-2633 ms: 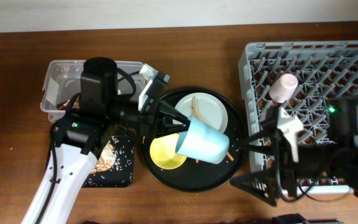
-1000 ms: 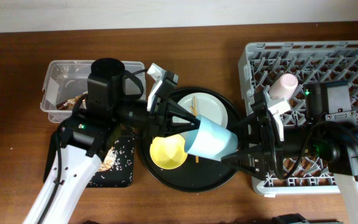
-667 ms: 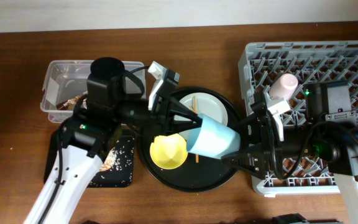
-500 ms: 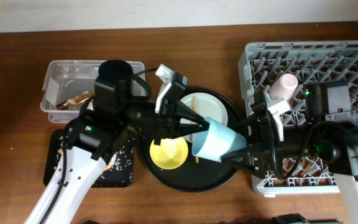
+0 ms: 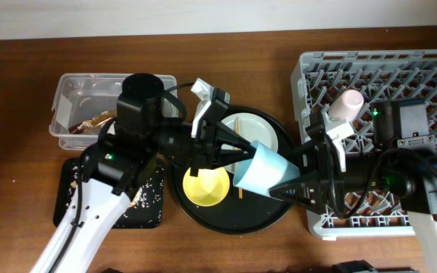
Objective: Sort waste into correct bins and load items into the dishwasher rack
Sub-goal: 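Carry the blue cup with the right gripper over the dish rack, then lower the blue cup upside down into the rack with the right gripper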
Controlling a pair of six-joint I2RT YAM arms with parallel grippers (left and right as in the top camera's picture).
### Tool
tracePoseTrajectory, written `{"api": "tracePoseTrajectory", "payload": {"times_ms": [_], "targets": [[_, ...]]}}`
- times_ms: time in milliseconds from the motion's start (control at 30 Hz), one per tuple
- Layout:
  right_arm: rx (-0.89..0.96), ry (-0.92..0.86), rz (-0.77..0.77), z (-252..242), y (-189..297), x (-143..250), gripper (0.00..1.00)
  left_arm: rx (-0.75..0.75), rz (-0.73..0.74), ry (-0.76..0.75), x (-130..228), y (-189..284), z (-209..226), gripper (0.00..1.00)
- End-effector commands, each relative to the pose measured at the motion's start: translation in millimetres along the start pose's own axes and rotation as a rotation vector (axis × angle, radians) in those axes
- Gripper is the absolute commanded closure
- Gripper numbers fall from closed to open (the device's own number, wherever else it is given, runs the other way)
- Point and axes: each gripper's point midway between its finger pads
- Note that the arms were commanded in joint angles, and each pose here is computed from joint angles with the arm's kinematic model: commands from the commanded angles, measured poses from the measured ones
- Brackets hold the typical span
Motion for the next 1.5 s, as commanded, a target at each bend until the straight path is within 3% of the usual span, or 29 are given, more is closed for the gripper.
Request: {"api": "tracePoseTrajectory", "payload": {"times_ms": [0, 200, 333, 500, 567, 733, 1000, 1233, 1467], "targets": [[0.019, 0.027, 0.012, -4.7, -1.0, 1.4, 0.43, -0.014, -0.004, 0.008, -0.4, -0.2, 0.6, 0.84], [0.146, -0.048, 0.069, -29.0, 1.3, 8.0, 0.43, -0.085, -0.036, 0.076, -0.3, 20.7, 20.5, 0.82], [0.339, -0.179, 0.12, -61.3, 10.2, 17.0, 0.43, -0.295, -0.08, 0.201, 6.6, 36.2, 61.0, 0.78], [0.72, -0.427, 0.194, -109.2, 44.2, 45.7, 0.5, -0.585, -0.081, 0.36, 32.8, 57.3, 106.6, 0.77], [0.874, -0.516, 0.215, -122.5, 62.7, 58.6, 0.54, -0.62, -0.072, 0.388, 39.3, 60.7, 111.1, 0.77], [1.041, -0.585, 0.251, -139.0, 84.5, 72.5, 0.55, -0.623, -0.061, 0.374, 41.0, 60.9, 111.2, 0.77], [1.122, -0.847, 0.489, -161.8, 113.1, 118.1, 0.61, -0.752, -0.04, 0.432, 57.4, 74.8, 126.1, 0.77], [1.208, -1.014, 0.542, -186.3, 160.8, 112.0, 0.62, -0.763, -0.021, 0.434, 62.6, 76.0, 126.6, 0.77], [1.172, -1.114, 0.67, -227.2, 170.4, 152.6, 0.61, -0.863, -0.013, 0.446, 70.9, 87.2, 138.4, 0.77]]}}
Point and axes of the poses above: each gripper's point midway between its finger pads, its own y axis back along the fingers, its own z axis along the line the jaws close on, x = y × z, and after that the axes turned 11 degrees about y, right-handed
